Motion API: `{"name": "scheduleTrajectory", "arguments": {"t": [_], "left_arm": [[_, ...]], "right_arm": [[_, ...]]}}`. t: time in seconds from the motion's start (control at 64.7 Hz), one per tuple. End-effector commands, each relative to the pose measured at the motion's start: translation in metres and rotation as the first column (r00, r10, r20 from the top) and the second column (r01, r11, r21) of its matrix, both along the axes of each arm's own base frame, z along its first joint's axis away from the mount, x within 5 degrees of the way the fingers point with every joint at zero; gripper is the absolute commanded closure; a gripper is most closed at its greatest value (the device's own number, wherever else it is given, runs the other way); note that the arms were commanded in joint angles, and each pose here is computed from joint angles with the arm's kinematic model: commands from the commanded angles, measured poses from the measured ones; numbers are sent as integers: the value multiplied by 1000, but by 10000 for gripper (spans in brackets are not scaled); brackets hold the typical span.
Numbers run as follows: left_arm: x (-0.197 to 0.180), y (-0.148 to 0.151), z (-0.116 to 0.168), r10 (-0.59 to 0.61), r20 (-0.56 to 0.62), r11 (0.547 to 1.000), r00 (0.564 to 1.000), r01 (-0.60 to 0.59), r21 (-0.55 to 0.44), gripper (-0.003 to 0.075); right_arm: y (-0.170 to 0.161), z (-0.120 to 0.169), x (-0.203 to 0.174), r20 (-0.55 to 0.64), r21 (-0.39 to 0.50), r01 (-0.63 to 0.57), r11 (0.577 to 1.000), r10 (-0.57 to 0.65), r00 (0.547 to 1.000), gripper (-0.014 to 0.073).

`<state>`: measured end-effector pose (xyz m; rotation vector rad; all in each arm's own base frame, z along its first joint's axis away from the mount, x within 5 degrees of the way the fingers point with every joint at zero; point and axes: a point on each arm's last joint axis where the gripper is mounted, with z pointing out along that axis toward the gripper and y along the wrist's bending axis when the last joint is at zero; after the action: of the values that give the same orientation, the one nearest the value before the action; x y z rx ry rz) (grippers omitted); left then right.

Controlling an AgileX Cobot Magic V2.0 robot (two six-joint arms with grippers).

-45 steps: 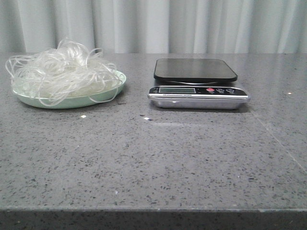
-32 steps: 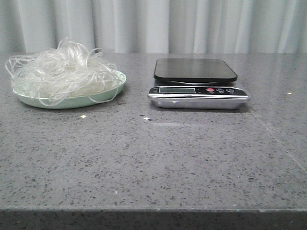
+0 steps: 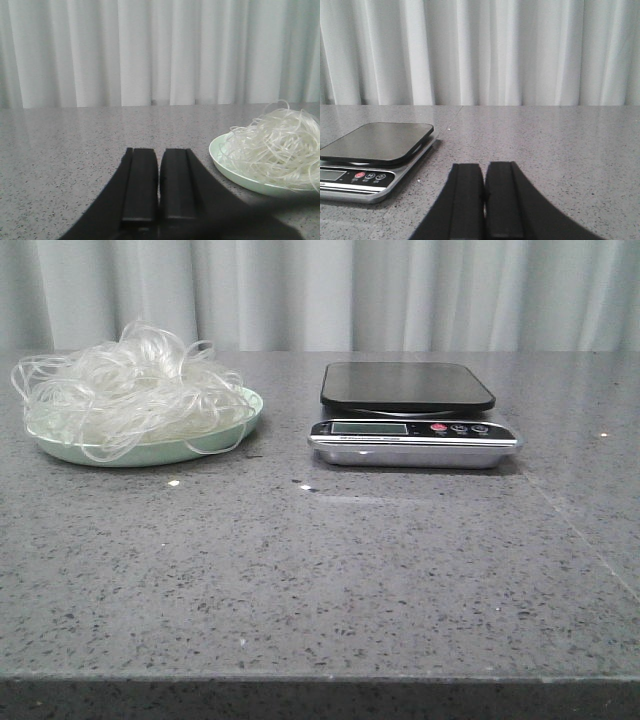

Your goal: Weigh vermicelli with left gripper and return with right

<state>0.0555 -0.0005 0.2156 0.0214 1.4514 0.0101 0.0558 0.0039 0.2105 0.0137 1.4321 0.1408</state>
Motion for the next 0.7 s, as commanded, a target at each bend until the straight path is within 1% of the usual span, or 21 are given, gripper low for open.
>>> {"name": "scheduleTrajectory", "arguments": {"t": [0.0, 0.17, 0.263, 0.371, 0.433, 0.479, 0.526, 0.557, 0.68], "left_arm": [[-2, -1, 5, -11, 85, 1000, 996, 13, -13, 593], [-3, -1, 5, -11, 89, 1000, 996, 13, -13, 593], [-4, -1, 13, -14, 175, 1000, 984, 17, -11, 593], [-10, -1, 30, -17, 288, 1000, 957, 21, -13, 593], [-13, -1, 41, -15, 310, 999, 951, 24, -25, 593], [-16, 0, 56, -12, 319, 999, 948, 27, -42, 593], [-19, 0, 70, -10, 308, 996, 951, 35, -78, 593], [-19, 0, 76, -12, 275, 995, 961, 39, -93, 593], [-20, -1, 114, -24, 154, 994, 988, 40, -101, 593]], "right_arm": [[-2, 11, -3, 107, 12, 18, 1000, -20, 994, 429], [-2, 11, -3, 107, 12, 18, 1000, -20, 994, 429], [-2, 11, -3, 107, 12, 18, 1000, -20, 994, 429], [-2, 11, -3, 107, 12, 18, 1000, -20, 994, 429], [-2, 11, -3, 107, 12, 18, 1000, -20, 994, 429], [-2, 11, -3, 107, 12, 18, 1000, -20, 994, 429], [-2, 11, -3, 107, 12, 18, 1000, -20, 994, 429], [-2, 11, -3, 107, 12, 18, 1000, -20, 994, 429], [-2, 11, -3, 107, 12, 18, 1000, -20, 994, 429]]}}
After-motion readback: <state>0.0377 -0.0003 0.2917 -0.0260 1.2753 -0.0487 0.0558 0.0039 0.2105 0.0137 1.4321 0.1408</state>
